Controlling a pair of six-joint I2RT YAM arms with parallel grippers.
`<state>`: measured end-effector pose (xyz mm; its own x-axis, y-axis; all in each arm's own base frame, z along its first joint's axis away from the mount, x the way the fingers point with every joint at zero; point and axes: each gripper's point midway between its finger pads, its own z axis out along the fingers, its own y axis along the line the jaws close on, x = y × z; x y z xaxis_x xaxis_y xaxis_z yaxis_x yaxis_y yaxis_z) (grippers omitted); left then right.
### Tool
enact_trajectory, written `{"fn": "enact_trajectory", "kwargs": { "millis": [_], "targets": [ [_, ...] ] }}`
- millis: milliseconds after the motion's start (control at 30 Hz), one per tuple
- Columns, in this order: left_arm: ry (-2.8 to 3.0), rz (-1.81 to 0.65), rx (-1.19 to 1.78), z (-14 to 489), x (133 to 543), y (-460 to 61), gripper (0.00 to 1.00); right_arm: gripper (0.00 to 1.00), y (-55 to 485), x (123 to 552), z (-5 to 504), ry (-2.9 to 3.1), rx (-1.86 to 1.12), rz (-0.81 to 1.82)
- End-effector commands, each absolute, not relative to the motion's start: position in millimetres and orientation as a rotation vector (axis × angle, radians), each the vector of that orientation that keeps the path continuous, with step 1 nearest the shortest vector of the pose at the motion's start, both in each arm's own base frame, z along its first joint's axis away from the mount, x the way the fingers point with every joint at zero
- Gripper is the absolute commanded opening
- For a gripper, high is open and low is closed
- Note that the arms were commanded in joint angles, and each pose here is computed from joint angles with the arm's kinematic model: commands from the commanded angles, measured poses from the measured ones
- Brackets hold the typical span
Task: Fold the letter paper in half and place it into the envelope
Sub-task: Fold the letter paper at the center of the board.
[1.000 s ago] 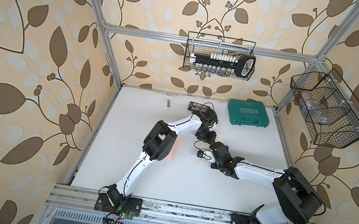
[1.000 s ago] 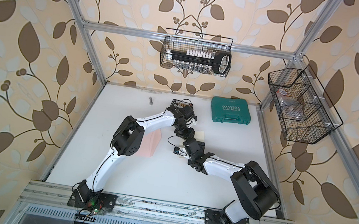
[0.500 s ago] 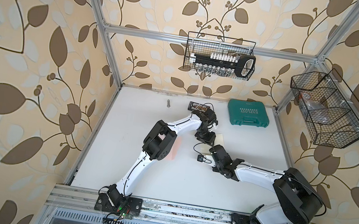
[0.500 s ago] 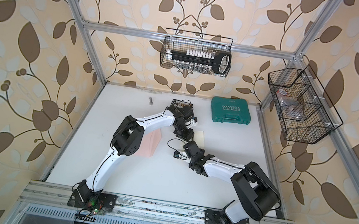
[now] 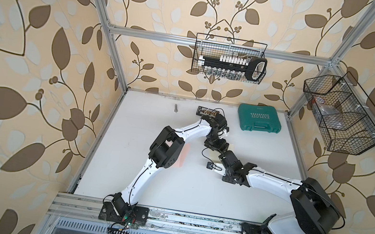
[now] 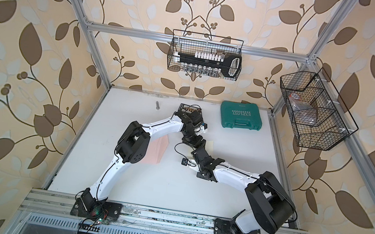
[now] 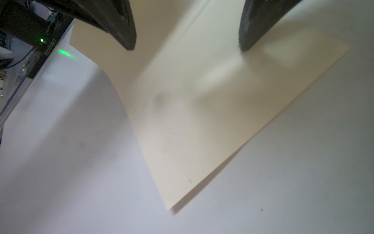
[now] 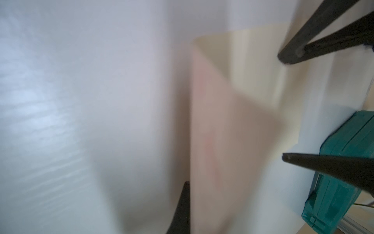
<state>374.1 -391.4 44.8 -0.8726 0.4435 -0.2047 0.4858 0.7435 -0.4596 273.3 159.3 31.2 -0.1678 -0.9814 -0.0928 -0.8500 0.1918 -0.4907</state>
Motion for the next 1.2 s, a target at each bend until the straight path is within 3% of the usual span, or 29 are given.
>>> {"fn": "enact_trajectory", "kwargs": {
  "millis": [0, 233, 467, 633, 767, 1167],
  "targets": [
    [2.875, -0.663, 0.675, 63, 380, -361, 0.87, 0.0, 160, 245, 39, 2.188, -1.748, -0.34],
    [2.748, -0.576, 0.487, 109, 410, -320, 0.87, 0.0, 162, 218, 55, 2.355, -1.768, -0.182],
    [2.667, -0.504, 0.371, 142, 414, -278, 0.75, 0.0, 168, 201, 55, 2.555, -1.76, -0.057],
    [2.605, -0.47, 0.358, 165, 405, -264, 0.73, 0.0, 183, 194, 54, 2.668, -1.778, 0.076],
    [2.57, -0.444, 0.336, 178, 395, -251, 0.7, 0.0, 205, 190, 56, 2.758, -1.75, 0.276],
    [2.518, -0.416, 0.299, 199, 355, -219, 0.64, 0.0, 244, 213, 65, 3.016, -1.299, 0.995]
  ]
}}
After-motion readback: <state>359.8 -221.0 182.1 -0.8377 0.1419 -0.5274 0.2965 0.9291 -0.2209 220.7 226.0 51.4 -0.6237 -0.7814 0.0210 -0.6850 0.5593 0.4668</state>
